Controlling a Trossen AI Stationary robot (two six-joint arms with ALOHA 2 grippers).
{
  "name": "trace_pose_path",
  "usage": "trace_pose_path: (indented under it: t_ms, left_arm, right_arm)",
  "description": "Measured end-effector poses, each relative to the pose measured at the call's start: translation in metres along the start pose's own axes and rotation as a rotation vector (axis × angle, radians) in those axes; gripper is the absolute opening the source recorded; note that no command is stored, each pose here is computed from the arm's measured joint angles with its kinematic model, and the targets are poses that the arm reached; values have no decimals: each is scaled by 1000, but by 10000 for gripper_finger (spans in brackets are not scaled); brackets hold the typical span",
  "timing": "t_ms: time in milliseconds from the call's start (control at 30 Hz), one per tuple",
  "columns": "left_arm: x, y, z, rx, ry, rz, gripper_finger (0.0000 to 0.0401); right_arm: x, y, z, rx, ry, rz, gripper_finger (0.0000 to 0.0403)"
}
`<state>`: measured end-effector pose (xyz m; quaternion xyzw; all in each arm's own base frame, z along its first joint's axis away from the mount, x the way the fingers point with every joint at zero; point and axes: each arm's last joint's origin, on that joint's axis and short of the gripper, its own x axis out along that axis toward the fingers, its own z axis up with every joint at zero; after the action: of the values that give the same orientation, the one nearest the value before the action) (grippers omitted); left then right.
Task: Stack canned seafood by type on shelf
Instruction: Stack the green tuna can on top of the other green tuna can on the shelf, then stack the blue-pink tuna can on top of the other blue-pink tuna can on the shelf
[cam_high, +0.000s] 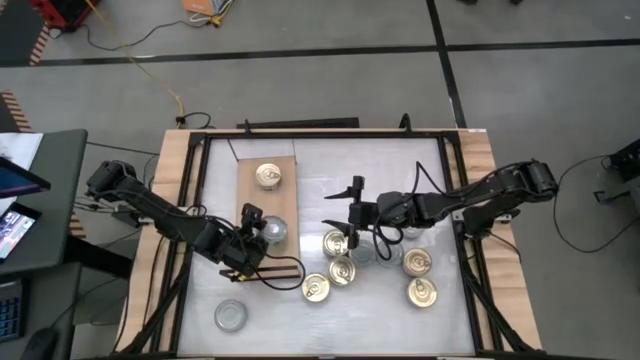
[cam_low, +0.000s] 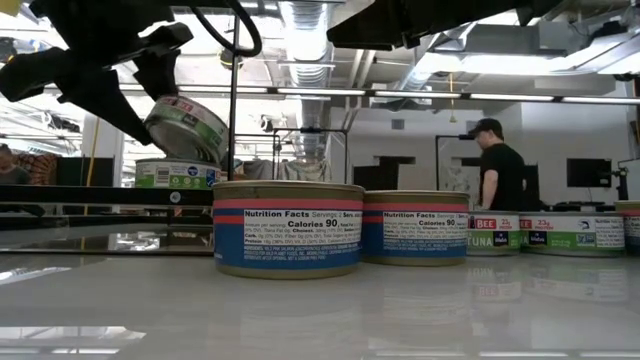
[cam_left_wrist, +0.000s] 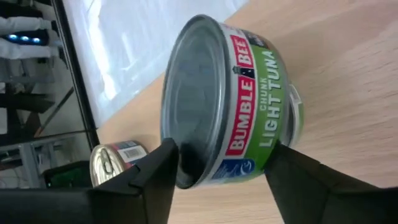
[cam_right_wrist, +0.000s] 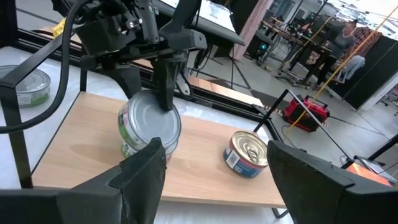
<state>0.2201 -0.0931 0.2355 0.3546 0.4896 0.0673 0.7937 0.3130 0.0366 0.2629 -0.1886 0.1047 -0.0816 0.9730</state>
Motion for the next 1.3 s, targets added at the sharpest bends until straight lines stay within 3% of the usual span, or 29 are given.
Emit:
trace_pose_path:
  t_ms: [567, 667, 800, 933, 1133, 1300]
  left_arm:
    - [-1, 5, -10, -33, 102, -48, 247]
    - [-14, 17, -4, -55, 108, 6, 247]
    - [-41, 41, 10, -160, 15, 73, 247]
    - [-63, 60, 17, -252, -87, 76, 247]
    - [-80, 74, 10, -347, -167, 98, 247]
    - [-93, 79, 8, -434, -368, 33, 247]
  right_arm:
    - [0, 0, 0, 21, 3, 0, 312]
    - [1, -1, -3, 43, 31, 5, 312]
    - [2, -4, -15, 122, 123, 61, 307]
    - [8, -14, -36, 301, 249, 160, 298]
    - [19, -7, -71, 408, 478, 238, 290]
    - [31, -4, -104, 493, 625, 317, 290]
